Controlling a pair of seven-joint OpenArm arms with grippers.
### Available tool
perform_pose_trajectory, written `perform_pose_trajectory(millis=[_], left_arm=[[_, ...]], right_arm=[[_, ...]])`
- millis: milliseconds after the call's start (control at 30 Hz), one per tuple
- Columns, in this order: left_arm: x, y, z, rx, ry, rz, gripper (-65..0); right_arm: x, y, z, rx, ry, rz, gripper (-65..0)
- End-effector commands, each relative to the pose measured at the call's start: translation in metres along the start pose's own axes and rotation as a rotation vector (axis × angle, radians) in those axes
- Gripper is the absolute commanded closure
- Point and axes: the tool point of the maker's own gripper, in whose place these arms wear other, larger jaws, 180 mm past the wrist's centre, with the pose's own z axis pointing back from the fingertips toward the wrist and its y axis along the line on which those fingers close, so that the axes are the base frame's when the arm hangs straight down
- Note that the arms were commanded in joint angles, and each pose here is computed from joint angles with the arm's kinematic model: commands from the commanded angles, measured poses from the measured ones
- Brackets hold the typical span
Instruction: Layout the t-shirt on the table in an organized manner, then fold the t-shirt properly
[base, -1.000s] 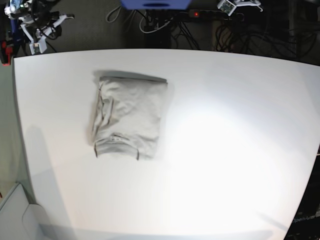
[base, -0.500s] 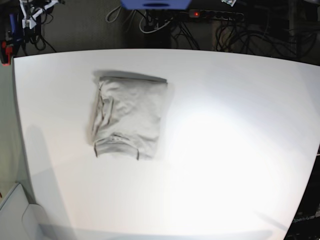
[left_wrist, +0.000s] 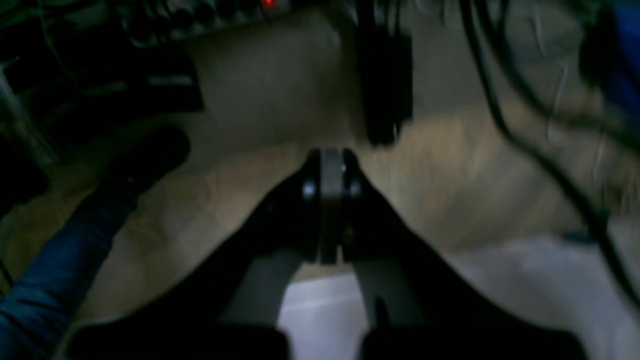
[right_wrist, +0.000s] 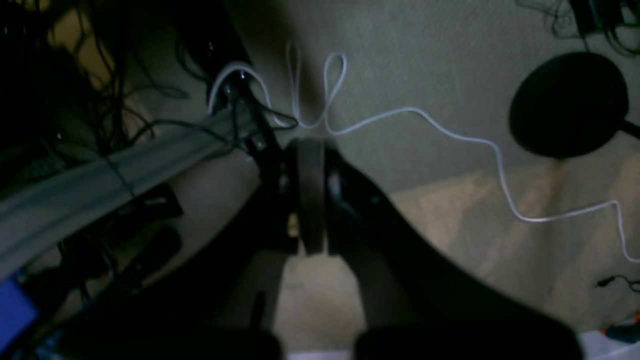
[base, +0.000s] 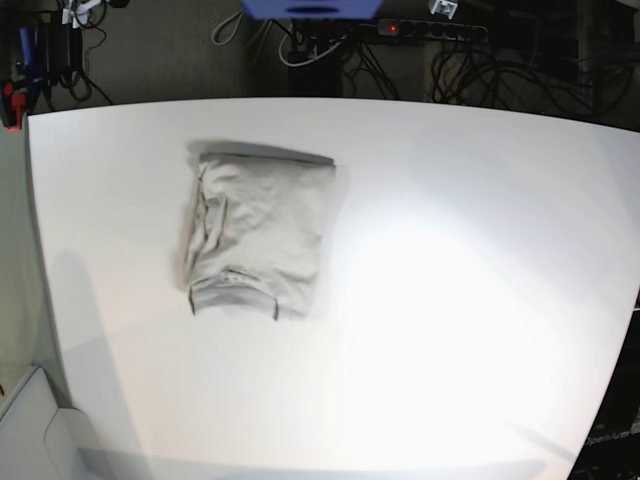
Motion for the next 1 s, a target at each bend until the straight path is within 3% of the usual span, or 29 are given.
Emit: perform_pose_trajectory(millis=[0, 200, 433, 700, 967], left_arm=[[-0.009, -0.001, -0.004, 0.001, 0.022, 0.008, 0.0], [-0.021, -0.021, -0.047, -0.054, 0.140, 0.055, 0.0], [0.004, -0.025, -0.068, -0.073, 0.104, 0.079, 0.0], [0.031, -0.029, -0.073, -0.081, 0.072, 0.090, 0.0], [0.057, -0.027, -0.076, -0.085, 0.033, 0.087, 0.0]], right_arm=[[0.000, 0.003, 0.000, 0.020, -0.008, 0.010, 0.0], [-0.021, -0.024, -0.013, -0.296, 0.023, 0.159, 0.0], [-0.028, -0.029, -0.015, -0.579, 0.054, 0.356, 0.0], [-0.021, -0.011, -0.021, -0.677, 0.022, 0.388, 0.0], [-0.009, 0.020, -0.032, -0.671, -0.071, 0.407, 0.0]])
